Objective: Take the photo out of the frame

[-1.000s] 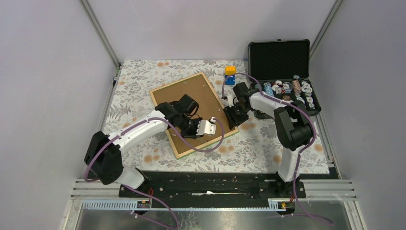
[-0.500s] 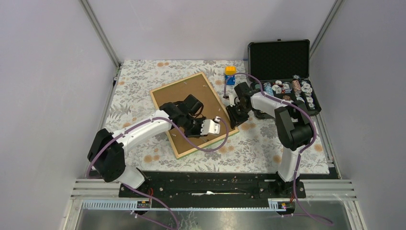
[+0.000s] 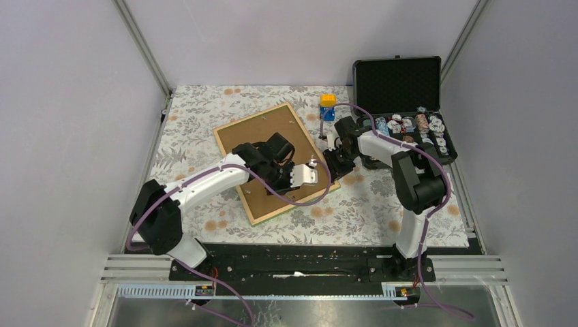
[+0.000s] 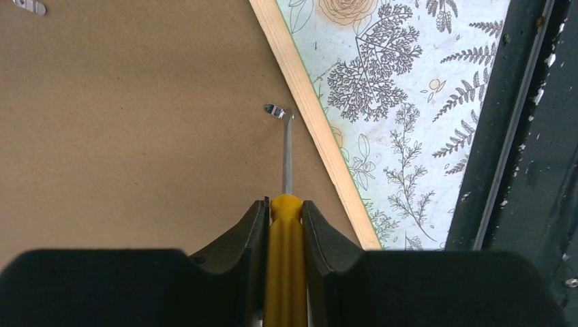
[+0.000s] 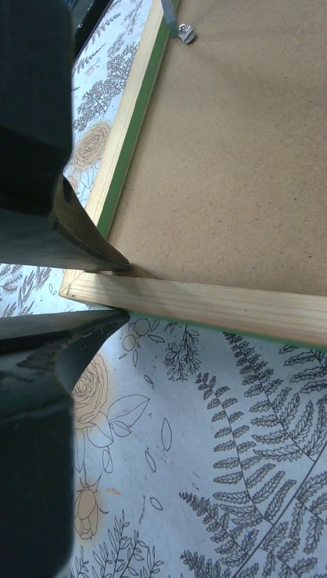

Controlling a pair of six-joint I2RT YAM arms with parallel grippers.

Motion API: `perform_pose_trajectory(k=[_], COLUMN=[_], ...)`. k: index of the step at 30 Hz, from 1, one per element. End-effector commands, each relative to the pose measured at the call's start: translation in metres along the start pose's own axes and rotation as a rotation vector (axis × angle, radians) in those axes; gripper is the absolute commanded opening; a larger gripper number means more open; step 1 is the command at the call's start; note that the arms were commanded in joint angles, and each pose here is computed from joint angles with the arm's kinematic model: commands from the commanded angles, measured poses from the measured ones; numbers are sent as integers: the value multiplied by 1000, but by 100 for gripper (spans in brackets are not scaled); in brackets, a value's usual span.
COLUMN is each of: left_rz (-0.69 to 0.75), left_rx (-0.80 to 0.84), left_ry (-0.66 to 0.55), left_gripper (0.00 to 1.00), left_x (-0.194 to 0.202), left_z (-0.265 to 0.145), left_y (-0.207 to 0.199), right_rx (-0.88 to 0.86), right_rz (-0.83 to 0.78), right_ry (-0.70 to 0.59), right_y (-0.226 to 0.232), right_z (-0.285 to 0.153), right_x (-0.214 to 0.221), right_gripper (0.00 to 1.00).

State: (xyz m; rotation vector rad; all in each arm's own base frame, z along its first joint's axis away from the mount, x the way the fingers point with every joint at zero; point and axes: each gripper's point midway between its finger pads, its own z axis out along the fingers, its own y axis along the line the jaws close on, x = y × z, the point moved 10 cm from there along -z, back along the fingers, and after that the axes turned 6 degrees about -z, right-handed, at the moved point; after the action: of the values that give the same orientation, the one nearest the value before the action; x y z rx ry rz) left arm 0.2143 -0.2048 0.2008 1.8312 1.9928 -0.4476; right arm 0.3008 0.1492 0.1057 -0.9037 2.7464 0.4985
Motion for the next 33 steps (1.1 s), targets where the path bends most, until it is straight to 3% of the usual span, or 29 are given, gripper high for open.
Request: perform_pose_trajectory(k=[1, 16, 21, 26, 33], left_rz=[-51, -214, -264, -319, -397], left_rx=[-148, -178, -138, -64, -1], left_ry=[46, 142, 57, -127, -290], left_gripper=[0, 0, 0, 0, 0], left_x=[-4, 12, 5, -1, 5], left_z=[-2, -11, -23, -46, -73], left_y=[17, 16, 26, 36, 50], right_rx=[-23, -30, -45, -51, -123], right_rz=[10, 11, 3, -35, -210], right_ry=[48, 36, -2, -64, -260], right_y=[5, 7, 10, 13, 32], right_z=[8, 4, -4, -23, -75], right_x=[13, 13, 5, -16, -37], right_gripper=[32, 32, 40, 58, 75])
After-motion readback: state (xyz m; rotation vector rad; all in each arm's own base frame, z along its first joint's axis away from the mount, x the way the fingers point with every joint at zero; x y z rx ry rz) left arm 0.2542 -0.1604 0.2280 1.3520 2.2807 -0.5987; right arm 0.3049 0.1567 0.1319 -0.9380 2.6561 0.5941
